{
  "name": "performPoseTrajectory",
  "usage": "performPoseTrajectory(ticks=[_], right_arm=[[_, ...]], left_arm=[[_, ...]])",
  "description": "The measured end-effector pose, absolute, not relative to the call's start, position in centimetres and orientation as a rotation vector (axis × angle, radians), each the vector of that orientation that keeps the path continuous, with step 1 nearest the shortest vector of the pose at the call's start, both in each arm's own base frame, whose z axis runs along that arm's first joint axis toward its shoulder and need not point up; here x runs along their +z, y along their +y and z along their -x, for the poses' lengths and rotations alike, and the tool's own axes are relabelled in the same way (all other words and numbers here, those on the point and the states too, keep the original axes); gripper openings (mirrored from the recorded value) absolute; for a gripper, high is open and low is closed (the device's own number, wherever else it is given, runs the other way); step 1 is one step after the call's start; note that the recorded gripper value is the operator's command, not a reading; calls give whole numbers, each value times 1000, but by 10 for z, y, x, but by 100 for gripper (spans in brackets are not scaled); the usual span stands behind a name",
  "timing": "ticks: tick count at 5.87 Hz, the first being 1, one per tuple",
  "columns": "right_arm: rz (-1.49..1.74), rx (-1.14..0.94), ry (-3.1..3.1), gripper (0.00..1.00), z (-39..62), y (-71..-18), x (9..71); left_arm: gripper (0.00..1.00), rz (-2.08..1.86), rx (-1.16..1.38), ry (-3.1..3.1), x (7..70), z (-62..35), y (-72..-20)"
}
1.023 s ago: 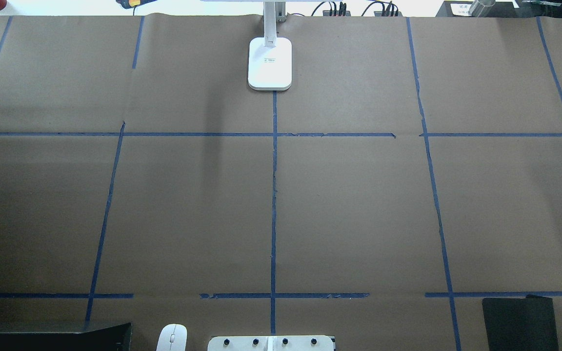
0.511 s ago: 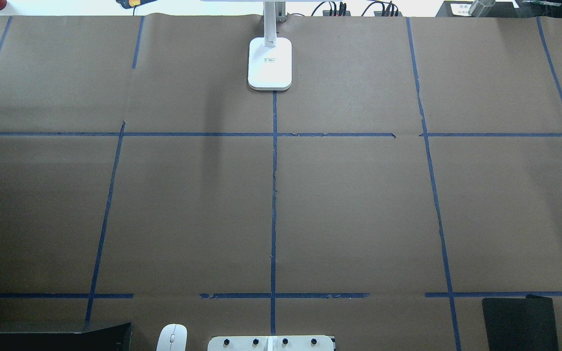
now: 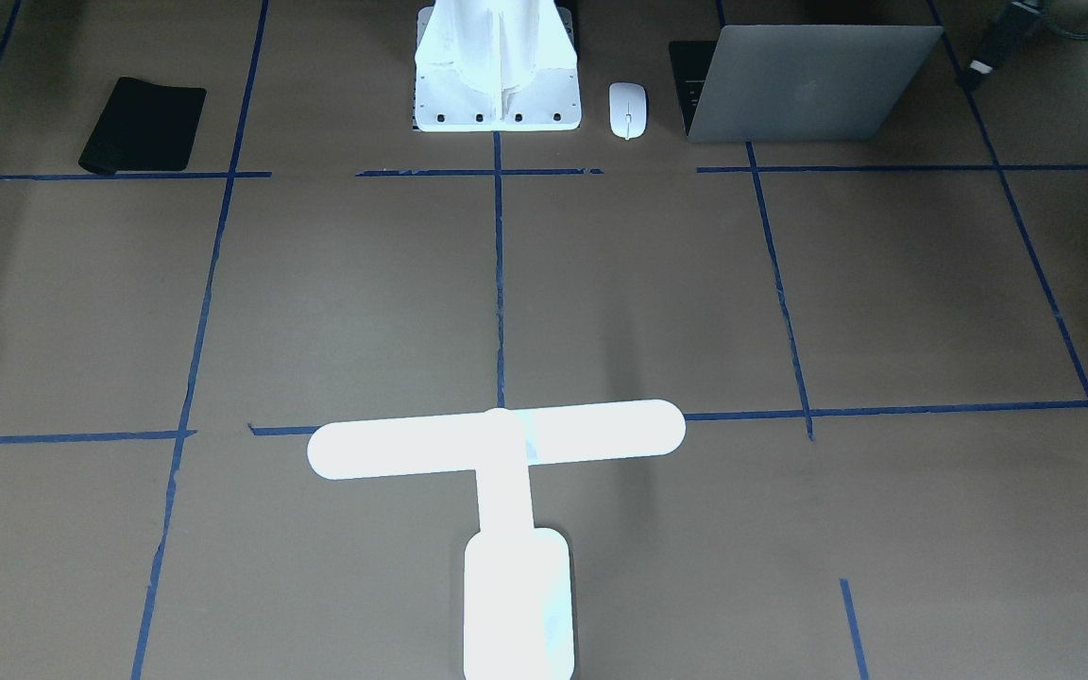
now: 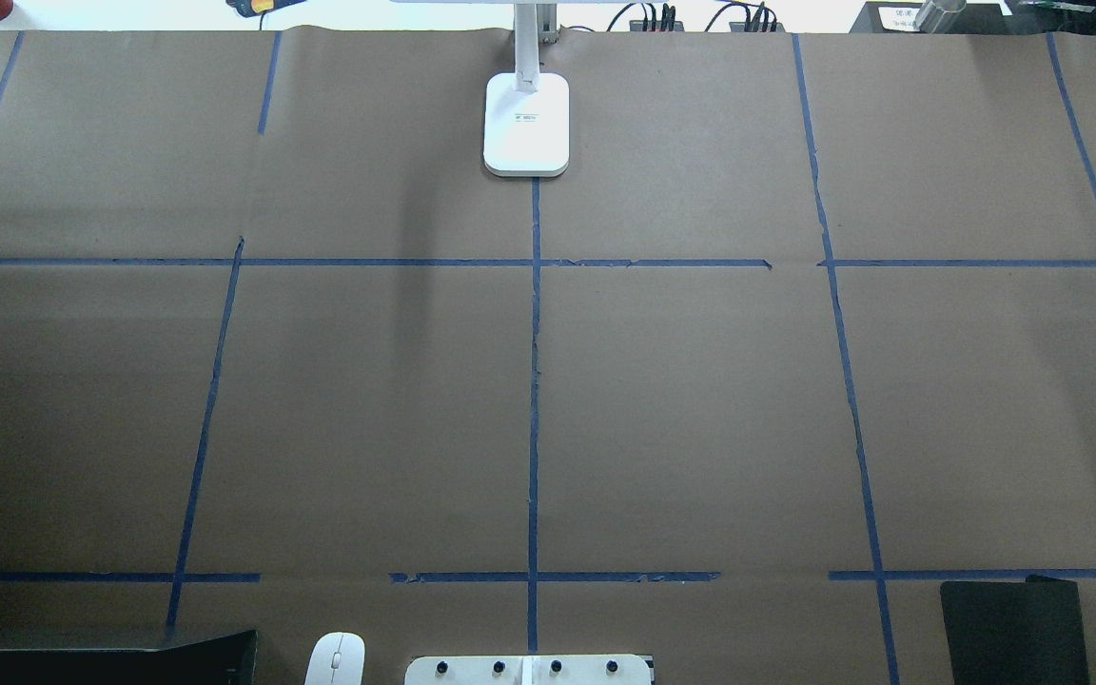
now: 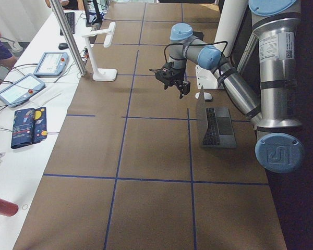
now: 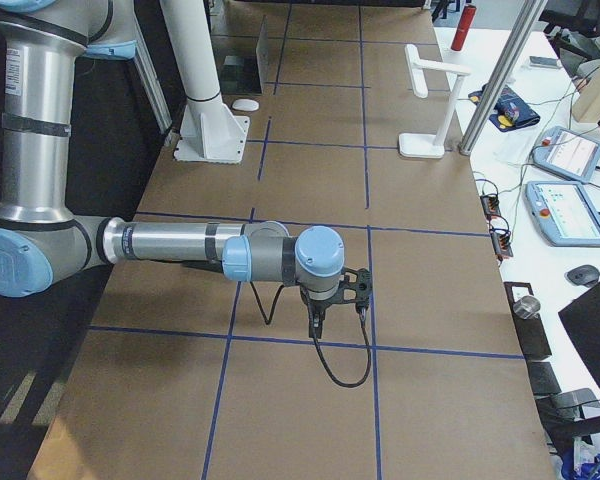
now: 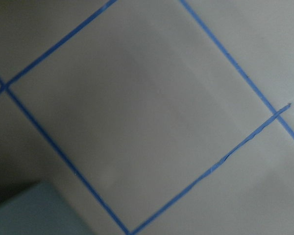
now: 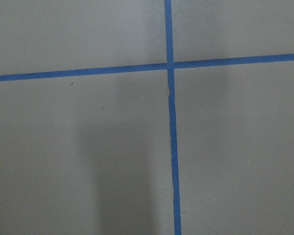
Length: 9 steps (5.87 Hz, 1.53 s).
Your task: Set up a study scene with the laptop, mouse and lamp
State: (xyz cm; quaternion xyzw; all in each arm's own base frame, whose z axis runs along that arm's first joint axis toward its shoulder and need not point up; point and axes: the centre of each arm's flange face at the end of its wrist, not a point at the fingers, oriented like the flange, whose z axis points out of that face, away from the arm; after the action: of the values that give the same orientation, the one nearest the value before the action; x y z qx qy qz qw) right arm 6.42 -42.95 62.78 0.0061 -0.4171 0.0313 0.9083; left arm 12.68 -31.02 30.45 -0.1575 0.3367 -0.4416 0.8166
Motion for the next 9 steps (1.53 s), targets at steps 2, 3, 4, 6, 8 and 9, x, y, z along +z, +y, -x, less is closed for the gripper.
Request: performPoseTrajectory(ticks=[2,3,4,6,8,9], right_arm=[[-26,60,-868,100,-64,-430,620],[-29,57,-891,100,-62,-430,616],[-31,54,-913,100,-61,-430,614],[-34,52,-922,100,-60,-431,611],[-34,52,-923,100,-60,-432,611],[-32,53,-922,100,-60,-432,612]], left_arm=[[100,325,-1097,590,301,-196,-263],[100,310,-1154,518,307,-221,-237],[100,303,-1192,455,308,-236,-211],[100,318,-1214,368,308,-257,-168],[100,292,-1219,329,316,-268,-157],[100,276,-1223,309,324,-275,-157]])
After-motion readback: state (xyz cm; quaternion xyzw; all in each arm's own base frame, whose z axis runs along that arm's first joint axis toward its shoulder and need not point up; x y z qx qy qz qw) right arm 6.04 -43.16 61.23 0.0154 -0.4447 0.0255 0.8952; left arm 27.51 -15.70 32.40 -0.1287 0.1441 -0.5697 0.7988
